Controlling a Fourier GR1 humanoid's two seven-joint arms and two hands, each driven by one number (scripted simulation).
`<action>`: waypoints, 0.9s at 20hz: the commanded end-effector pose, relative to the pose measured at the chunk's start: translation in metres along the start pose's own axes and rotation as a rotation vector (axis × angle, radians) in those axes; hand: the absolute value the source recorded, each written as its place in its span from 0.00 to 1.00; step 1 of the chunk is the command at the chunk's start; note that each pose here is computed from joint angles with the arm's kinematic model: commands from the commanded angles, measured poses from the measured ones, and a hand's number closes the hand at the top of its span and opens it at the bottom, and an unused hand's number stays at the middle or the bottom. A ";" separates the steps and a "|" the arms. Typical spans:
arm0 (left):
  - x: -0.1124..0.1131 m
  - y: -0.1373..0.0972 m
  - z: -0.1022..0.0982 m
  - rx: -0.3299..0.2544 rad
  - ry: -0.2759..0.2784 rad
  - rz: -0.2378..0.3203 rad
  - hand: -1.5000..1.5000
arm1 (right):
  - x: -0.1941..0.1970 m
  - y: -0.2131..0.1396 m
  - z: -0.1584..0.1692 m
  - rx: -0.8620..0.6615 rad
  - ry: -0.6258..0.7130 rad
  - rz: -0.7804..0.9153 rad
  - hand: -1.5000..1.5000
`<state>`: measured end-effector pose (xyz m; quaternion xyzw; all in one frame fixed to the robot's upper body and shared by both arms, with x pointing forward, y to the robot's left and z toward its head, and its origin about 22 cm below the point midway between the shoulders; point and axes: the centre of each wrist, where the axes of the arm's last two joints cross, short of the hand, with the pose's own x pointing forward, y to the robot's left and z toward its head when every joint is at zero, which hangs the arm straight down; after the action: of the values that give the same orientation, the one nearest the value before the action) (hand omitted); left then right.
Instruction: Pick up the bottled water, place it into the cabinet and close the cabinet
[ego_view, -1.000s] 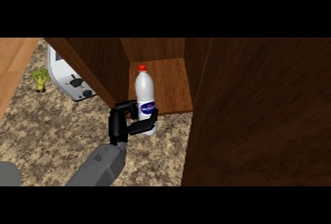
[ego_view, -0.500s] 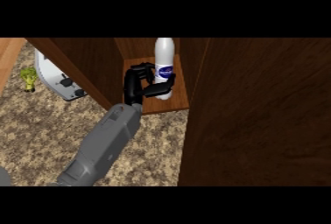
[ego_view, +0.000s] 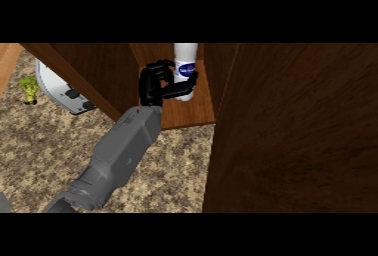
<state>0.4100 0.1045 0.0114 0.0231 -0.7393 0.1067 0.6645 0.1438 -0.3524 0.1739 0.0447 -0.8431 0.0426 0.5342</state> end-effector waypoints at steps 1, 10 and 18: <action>-0.003 0.002 -0.005 0.009 0.004 -0.009 1.00 | 0.001 -0.003 0.005 0.001 -0.001 -0.004 0.00; 0.005 0.000 -0.014 0.015 -0.038 -0.027 0.00 | 0.006 -0.008 -0.001 0.021 -0.024 0.001 0.00; 0.012 0.006 -0.023 0.002 -0.051 -0.052 0.00 | -0.008 -0.006 0.002 0.017 -0.005 -0.025 0.00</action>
<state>0.4264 0.1097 0.0216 0.0451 -0.7518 0.0964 0.6507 0.1441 -0.3575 0.1728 0.0589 -0.8447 0.0466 0.5300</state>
